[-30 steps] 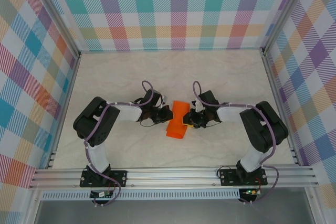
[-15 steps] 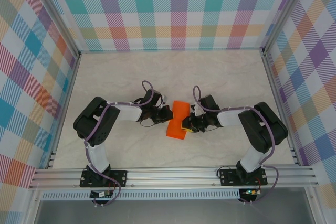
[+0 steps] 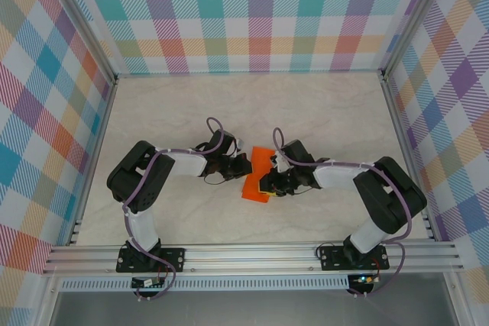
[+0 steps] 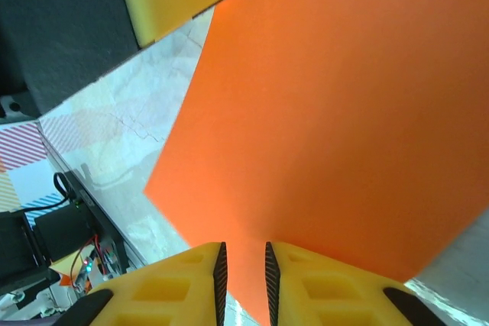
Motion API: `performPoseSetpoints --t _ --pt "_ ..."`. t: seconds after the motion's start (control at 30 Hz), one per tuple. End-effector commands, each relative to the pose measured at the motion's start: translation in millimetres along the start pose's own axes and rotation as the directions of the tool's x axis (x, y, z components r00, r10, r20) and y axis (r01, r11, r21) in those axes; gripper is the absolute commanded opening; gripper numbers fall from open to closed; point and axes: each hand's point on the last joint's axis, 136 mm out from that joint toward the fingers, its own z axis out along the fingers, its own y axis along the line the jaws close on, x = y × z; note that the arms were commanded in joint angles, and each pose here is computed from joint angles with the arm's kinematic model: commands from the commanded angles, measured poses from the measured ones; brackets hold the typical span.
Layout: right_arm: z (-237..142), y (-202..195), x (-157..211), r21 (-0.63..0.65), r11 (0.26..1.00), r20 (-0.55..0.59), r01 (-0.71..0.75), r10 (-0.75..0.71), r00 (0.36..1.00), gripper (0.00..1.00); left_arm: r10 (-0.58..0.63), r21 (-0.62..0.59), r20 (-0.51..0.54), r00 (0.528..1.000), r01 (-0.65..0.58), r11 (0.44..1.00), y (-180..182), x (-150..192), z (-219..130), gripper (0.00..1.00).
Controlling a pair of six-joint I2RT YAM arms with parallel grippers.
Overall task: Fold a paper plane with a square sheet of paper (pick it up from the middle)
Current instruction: Fold the square sheet of paper in half at the center of the table.
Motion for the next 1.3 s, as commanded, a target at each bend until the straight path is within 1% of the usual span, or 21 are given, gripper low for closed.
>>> performPoseSetpoints --t 0.0,0.07,0.2,0.3,0.43,0.5,0.6,0.67,0.77,0.83,0.9,1.0,1.07,1.17,1.27 --pt "10.4 -20.1 4.6 0.065 0.997 -0.018 -0.049 0.050 0.999 0.22 -0.064 -0.196 -0.061 0.996 0.051 0.979 58.8 31.6 14.8 0.00" --pt "13.6 -32.6 11.1 0.094 0.994 -0.023 -0.065 0.067 0.997 0.22 -0.065 -0.200 -0.060 0.996 0.052 0.978 59.2 31.8 14.1 0.00" --pt "13.2 -41.0 16.4 0.121 0.990 -0.028 -0.073 0.076 0.997 0.23 -0.066 -0.207 -0.060 0.996 0.052 0.977 61.7 33.9 12.8 0.00" --pt "9.5 -25.9 14.2 0.072 0.996 -0.029 -0.058 0.061 0.998 0.23 -0.066 -0.208 -0.059 0.996 0.052 0.977 62.5 34.2 13.0 0.00" --pt "-1.7 0.6 11.9 -0.002 1.000 -0.003 -0.020 0.020 1.000 0.23 -0.067 -0.210 -0.059 0.996 0.054 0.976 63.9 34.5 13.9 0.00" --pt "-2.9 5.5 14.8 -0.006 1.000 0.002 0.001 -0.001 1.000 0.24 -0.069 -0.210 -0.060 0.996 0.055 0.976 64.1 34.3 14.8 0.00" --pt "2.5 -0.9 22.3 0.001 1.000 -0.011 -0.004 0.004 1.000 0.24 -0.069 -0.205 -0.062 0.996 0.055 0.977 63.2 33.6 16.3 0.00" --pt "10.6 -10.6 28.9 0.012 1.000 -0.040 -0.023 0.023 0.999 0.24 -0.070 -0.206 -0.062 0.996 0.055 0.977 63.6 33.7 16.6 0.00" --pt "17.9 -30.9 35.2 0.075 0.996 -0.065 -0.051 0.056 0.996 0.23 -0.071 -0.208 -0.065 0.995 0.056 0.977 64.3 34.4 16.1 0.00" --pt "20.5 -39.6 39.6 0.094 0.994 -0.075 -0.061 0.068 0.995 0.23 -0.071 -0.210 -0.064 0.995 0.056 0.976 64.5 34.9 15.7 0.00" --pt "20.9 -39.7 41.4 0.092 0.994 -0.085 -0.064 0.072 0.994 0.23 -0.071 -0.211 -0.064 0.995 0.056 0.976 64.7 35.2 15.1 0.00" --pt "13.9 -25.5 36.9 0.060 0.997 -0.067 -0.041 0.045 0.997 0.23 -0.073 -0.213 -0.064 0.995 0.057 0.975 65.5 35.3 15.1 0.00" --pt "5.4 -12.2 29.0 0.046 0.999 -0.032 -0.013 0.014 0.999 0.23 -0.070 -0.211 -0.063 0.996 0.055 0.976 64.5 34.9 15.0 0.00" --pt "-5.9 2.3 13.8 0.056 0.998 0.028 0.030 -0.032 0.999 0.24 -0.071 -0.213 -0.065 0.995 0.056 0.975 64.5 34.7 15.3 0.00" --pt "-10.2 9.9 -1.7 0.077 0.995 0.058 0.062 -0.067 0.996 0.24 -0.072 -0.212 -0.067 0.995 0.056 0.976 64.4 34.9 15.9 0.00"
